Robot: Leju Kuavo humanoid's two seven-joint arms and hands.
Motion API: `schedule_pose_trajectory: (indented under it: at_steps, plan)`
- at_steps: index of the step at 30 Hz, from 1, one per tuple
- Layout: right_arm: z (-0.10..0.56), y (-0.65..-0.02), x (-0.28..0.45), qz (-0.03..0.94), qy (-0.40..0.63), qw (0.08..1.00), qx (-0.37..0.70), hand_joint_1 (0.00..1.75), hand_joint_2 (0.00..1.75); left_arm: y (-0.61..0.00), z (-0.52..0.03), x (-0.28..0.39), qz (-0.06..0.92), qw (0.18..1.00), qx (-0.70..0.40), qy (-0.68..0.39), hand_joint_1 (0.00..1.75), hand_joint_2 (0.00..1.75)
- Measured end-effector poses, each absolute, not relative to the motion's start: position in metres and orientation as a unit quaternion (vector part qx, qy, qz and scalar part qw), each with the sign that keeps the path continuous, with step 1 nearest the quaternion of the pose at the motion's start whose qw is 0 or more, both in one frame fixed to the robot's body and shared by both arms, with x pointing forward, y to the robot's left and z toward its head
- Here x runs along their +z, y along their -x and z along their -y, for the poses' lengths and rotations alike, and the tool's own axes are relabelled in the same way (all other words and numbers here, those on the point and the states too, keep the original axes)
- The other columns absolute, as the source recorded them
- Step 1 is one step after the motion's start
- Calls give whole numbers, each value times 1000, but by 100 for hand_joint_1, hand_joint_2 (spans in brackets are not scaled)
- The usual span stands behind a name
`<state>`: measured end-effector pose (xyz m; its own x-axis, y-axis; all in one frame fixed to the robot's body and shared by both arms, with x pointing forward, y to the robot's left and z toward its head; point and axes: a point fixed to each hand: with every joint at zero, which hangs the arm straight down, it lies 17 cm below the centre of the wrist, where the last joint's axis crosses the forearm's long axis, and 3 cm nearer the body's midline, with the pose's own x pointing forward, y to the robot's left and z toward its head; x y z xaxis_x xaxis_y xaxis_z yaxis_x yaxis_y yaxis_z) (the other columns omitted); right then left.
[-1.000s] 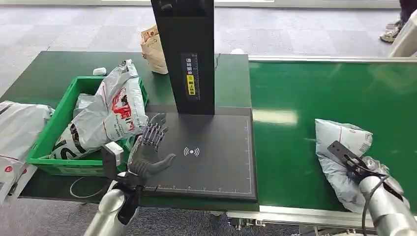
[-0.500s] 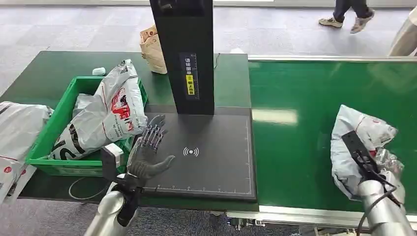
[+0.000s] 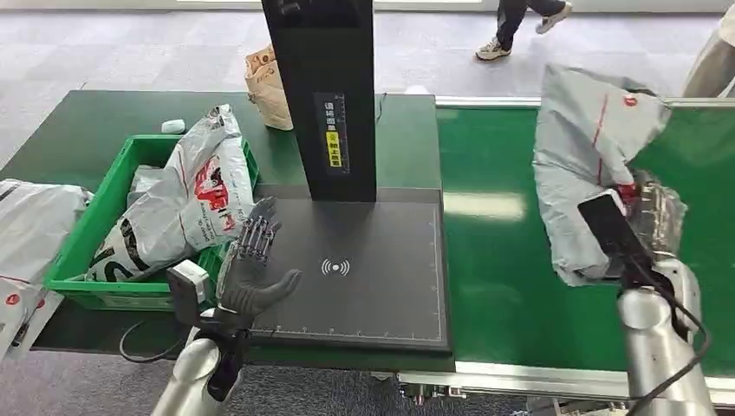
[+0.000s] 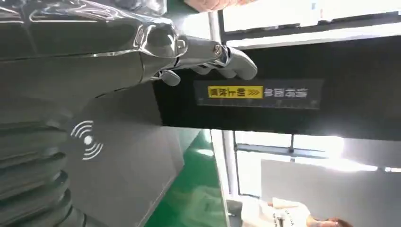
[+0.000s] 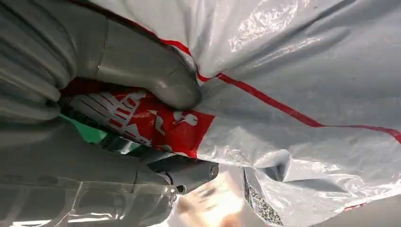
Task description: Moved the parcel from conveyor to table for the left to box.
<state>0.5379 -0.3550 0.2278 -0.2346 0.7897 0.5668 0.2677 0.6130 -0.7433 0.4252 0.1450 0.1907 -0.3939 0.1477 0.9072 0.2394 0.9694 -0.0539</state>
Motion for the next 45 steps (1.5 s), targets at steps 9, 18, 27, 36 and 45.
schedule_pose_trajectory:
  at_steps: [9,18,27,36,45]
  plan:
    - [144,-534,223,763,177,450,430,175,175,-442,-148,205,851,517,-48,75,0,175]
    - [33,-509,168,690,60,446,567,175,175,-450,-149,208,850,520,-46,65,0,175]
    - [25,-497,96,583,51,478,655,0,175,-457,-155,205,845,530,-38,59,0,175]
    - [19,-511,151,697,20,466,545,0,175,-452,-164,190,837,544,-31,47,0,175]
    - [45,-510,225,814,-36,451,364,0,175,-447,-166,184,835,547,-31,46,0,175]
